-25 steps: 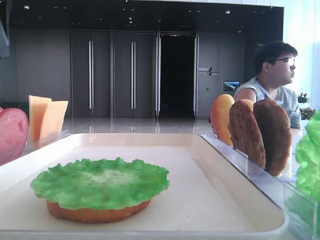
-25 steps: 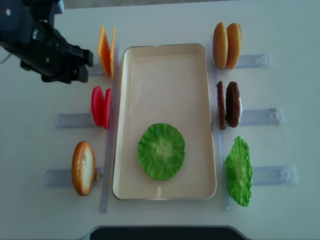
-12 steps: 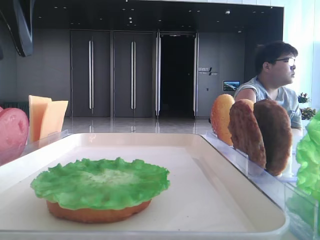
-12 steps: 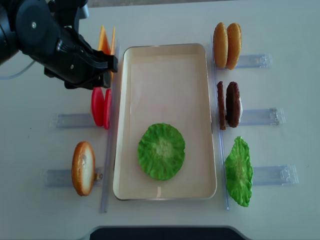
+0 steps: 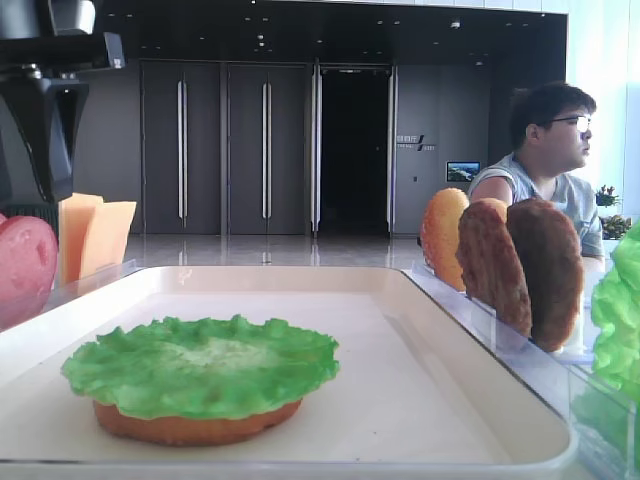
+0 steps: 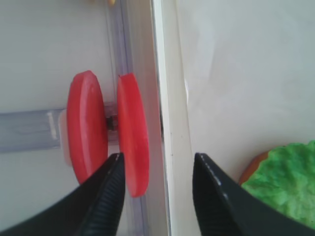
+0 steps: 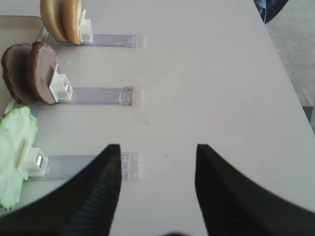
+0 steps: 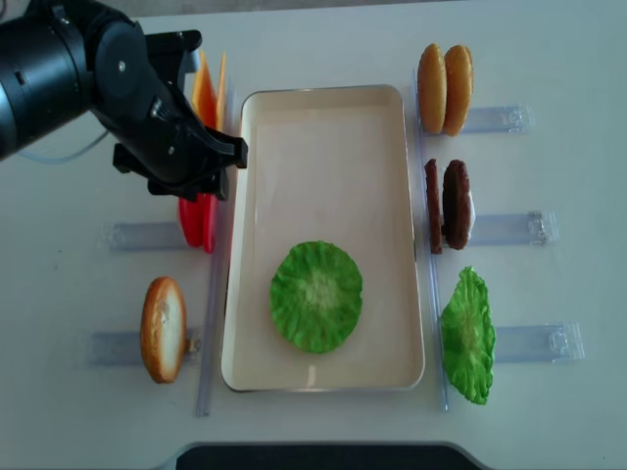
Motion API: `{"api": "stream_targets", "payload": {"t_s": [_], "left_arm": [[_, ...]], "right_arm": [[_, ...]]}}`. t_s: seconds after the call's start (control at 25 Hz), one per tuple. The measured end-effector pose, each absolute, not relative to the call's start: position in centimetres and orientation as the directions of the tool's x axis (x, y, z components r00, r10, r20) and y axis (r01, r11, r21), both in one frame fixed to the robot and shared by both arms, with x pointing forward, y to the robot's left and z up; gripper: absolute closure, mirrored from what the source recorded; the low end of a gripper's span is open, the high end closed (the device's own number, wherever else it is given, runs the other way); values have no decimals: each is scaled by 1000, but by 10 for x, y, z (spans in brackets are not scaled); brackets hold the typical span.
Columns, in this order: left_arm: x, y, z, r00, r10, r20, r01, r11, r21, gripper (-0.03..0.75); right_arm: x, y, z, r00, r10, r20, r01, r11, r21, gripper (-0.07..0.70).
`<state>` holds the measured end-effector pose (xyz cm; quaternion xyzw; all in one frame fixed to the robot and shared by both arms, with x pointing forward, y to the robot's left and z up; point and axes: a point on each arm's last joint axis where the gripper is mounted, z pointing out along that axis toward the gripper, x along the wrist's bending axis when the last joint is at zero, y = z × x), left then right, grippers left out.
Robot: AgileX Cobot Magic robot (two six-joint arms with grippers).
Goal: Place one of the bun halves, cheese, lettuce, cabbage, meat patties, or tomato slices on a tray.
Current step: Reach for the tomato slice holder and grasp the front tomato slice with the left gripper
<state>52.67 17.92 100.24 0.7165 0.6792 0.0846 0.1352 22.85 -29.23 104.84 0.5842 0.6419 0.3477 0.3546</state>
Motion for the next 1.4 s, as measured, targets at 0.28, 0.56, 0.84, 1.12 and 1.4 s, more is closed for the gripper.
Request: {"api": "stream_targets", "payload": {"t_s": [0.28,0.56,0.84,1.12,1.4], "left_arm": [[533,178,983,72,997,-24,963,-63,263,368],[537,177,970,79,997,-2,969,-76,235,368],[538,178,971,92,996,18,966,-93,242,424],[538,179,971,97,995,26,964,-100,244,622],[539,179,973,113,993,39,963,-119,240,661]], "right_arm": [[228,-292,1048,-66,997,-49,503,76,861,297],[228,-292,1048,-66,997,-49,503,76,861,297],[228,-292,1048,-66,997,-49,503,76,861,297],[228,-292,1048,-66,997,-49,503,76,861,297],[228,-292,1048,-66,997,-49,503,76,861,297]]}}
